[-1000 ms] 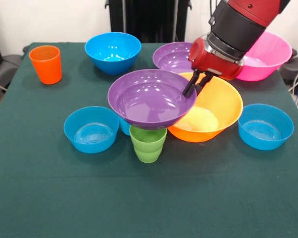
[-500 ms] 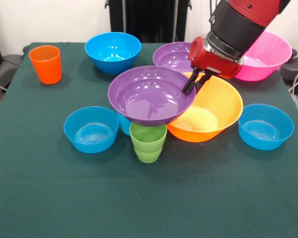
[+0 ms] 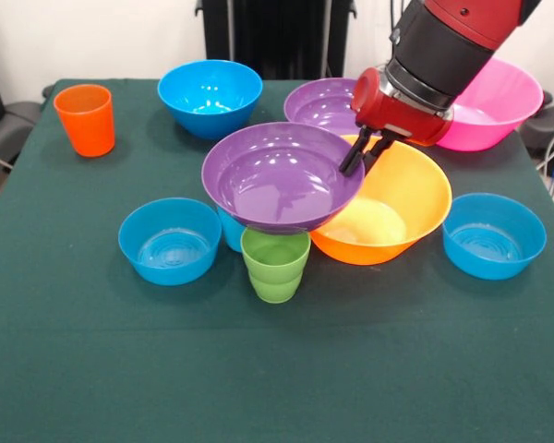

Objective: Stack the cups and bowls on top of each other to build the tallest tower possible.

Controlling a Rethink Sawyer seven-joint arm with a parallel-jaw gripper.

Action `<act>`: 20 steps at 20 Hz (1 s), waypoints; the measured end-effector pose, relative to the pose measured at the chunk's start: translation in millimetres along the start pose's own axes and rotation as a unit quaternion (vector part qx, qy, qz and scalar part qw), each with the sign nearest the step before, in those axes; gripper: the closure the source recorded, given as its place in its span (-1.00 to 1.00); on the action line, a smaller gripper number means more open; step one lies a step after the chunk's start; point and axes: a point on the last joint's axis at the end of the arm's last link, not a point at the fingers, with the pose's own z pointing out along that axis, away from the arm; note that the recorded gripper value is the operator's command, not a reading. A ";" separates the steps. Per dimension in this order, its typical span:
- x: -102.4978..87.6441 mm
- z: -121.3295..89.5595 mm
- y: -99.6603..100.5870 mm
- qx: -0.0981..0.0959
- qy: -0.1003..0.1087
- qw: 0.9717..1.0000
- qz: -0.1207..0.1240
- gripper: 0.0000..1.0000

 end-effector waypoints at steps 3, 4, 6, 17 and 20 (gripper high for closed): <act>0.0 0.0 0.0 0.000 0.000 1.000 0.000 1.00; 0.0 0.0 0.0 0.000 0.000 1.000 0.000 1.00; -0.1 -0.1 0.2 0.000 0.000 1.000 0.000 1.00; -0.2 -0.2 0.1 0.000 0.000 1.000 0.001 -1.00; -0.2 -0.2 0.1 0.000 0.000 1.000 0.001 -1.00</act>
